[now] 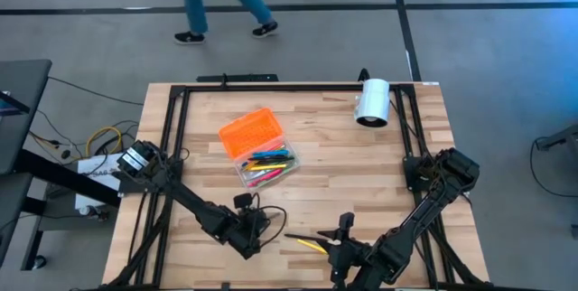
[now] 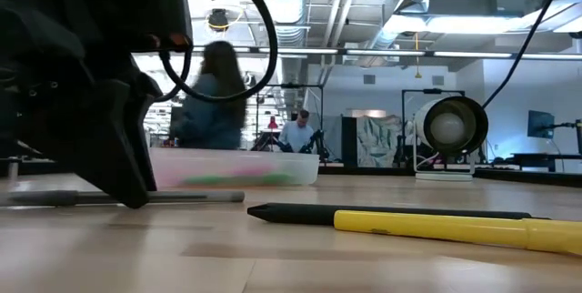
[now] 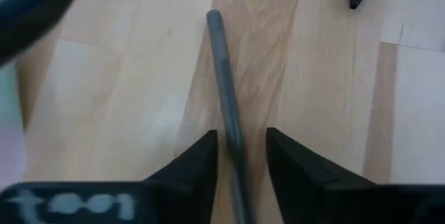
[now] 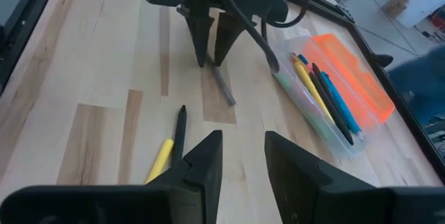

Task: Pick & place school supplies into a supply box
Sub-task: Put the gray pen into the supply box

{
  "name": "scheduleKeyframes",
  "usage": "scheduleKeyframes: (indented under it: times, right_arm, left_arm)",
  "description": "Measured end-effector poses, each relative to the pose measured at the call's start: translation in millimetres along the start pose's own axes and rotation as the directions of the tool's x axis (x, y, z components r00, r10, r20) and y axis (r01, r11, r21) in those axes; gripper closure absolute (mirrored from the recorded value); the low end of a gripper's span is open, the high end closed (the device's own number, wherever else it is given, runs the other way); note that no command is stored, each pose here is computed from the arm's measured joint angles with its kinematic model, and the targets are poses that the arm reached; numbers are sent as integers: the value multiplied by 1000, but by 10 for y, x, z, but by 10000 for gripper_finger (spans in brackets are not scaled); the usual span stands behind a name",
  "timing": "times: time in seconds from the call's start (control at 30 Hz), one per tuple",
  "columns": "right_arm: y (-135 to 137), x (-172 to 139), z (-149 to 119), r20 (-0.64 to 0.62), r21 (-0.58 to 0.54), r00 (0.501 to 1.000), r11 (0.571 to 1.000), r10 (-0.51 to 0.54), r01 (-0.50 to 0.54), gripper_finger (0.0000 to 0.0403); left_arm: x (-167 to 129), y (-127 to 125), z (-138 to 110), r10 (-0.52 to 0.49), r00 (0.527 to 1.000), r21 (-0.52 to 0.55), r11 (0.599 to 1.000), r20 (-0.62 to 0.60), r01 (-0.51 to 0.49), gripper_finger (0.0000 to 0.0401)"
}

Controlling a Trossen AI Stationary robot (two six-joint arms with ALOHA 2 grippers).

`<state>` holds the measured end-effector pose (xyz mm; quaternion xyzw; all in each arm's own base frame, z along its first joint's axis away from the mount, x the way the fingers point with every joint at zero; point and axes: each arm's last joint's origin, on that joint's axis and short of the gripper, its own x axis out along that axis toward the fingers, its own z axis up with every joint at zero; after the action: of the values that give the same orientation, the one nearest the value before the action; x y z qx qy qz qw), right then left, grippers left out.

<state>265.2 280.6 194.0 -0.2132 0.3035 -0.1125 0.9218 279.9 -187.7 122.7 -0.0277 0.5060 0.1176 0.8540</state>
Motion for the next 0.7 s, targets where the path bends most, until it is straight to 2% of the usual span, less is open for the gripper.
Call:
scheduleKeyframes:
  times: [0.3, 0.7]
  right_arm:
    - [0, 0, 0, 0, 0, 1000, 1000, 0, 0, 301]
    - [-1, 1, 0, 0, 0, 1000, 1000, 0, 0, 301]
  left_arm:
    - [2, 9, -6, -23, 999, 9, 1000, -39, 23, 386]
    - [-9, 1, -52, 20, 1000, 98, 995, -24, -17, 393]
